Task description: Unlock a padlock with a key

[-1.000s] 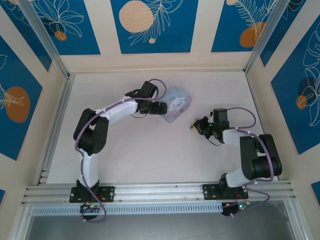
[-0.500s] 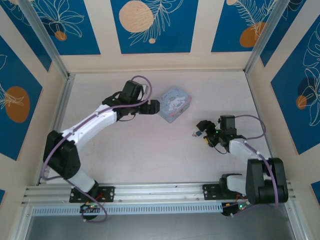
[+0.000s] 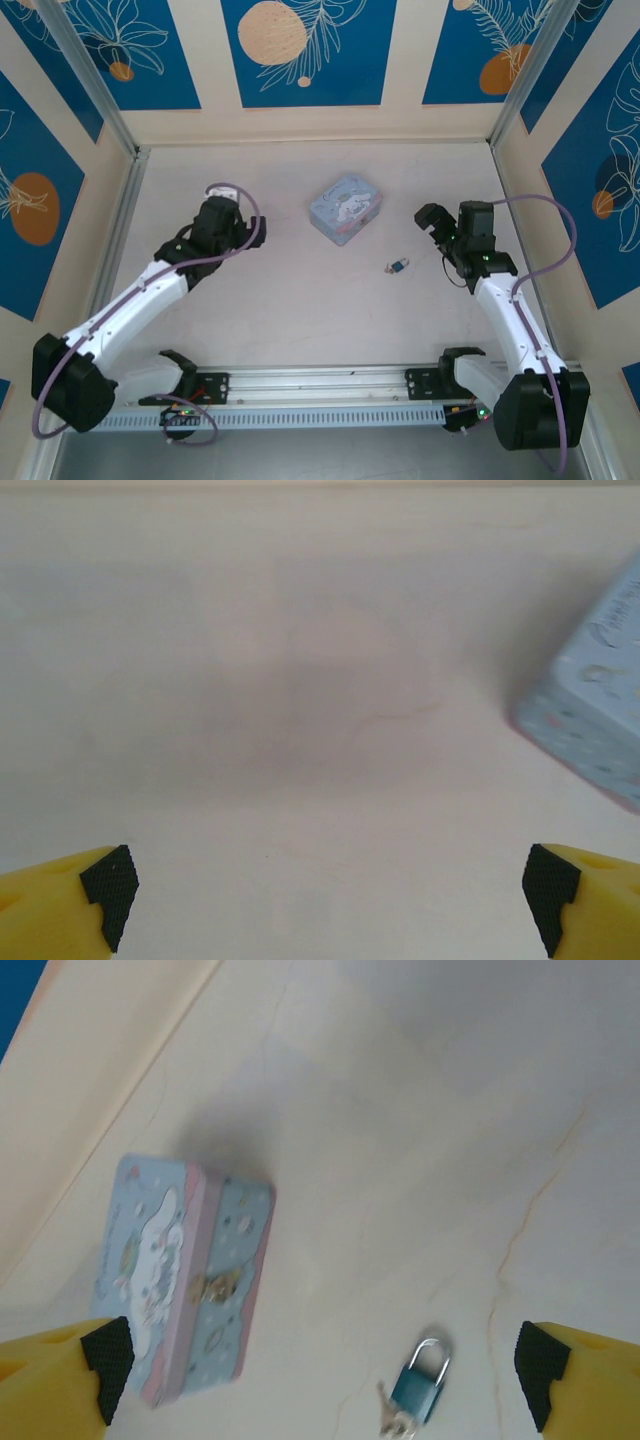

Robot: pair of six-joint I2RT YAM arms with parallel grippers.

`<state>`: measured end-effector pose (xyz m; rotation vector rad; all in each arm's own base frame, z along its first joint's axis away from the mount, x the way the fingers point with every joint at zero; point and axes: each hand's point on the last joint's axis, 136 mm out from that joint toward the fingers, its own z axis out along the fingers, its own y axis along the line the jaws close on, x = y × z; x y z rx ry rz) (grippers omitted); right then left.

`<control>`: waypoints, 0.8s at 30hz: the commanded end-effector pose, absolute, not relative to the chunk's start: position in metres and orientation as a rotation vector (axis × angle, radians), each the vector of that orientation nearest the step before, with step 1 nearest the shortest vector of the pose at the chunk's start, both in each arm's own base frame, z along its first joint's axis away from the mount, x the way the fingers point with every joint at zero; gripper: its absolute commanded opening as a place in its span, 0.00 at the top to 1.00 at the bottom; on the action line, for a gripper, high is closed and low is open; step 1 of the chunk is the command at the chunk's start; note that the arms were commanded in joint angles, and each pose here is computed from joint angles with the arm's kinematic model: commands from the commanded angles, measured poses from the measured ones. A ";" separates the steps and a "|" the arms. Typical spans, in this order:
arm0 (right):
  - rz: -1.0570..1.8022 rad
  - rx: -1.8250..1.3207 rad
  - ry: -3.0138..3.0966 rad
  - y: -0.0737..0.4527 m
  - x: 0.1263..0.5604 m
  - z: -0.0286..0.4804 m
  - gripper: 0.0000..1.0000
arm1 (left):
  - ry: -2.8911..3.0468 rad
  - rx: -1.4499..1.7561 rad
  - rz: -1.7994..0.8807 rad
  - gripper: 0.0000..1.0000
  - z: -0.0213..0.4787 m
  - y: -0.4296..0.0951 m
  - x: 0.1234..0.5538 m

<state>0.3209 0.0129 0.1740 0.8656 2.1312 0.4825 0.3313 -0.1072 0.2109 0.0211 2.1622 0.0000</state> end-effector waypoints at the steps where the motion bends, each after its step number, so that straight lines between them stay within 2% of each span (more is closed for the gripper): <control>1: 0.292 0.805 2.016 -0.014 0.338 0.182 0.00 | 1.961 0.014 0.300 0.00 0.239 -0.064 0.344; 8: 0.026 0.534 2.014 -0.028 0.367 0.178 0.00 | 1.927 -0.074 0.348 0.00 0.206 -0.020 0.369; 16: -0.171 0.393 2.038 -0.042 0.379 0.142 0.00 | 1.981 -0.134 0.413 0.00 0.119 0.018 0.371; 20: -0.165 0.311 1.991 -0.037 0.384 0.129 0.00 | 1.884 -0.136 0.298 0.00 0.126 0.017 0.374; 24: -0.060 0.235 1.964 -0.016 0.387 0.115 0.00 | 1.908 -0.080 0.188 0.00 0.109 0.011 0.383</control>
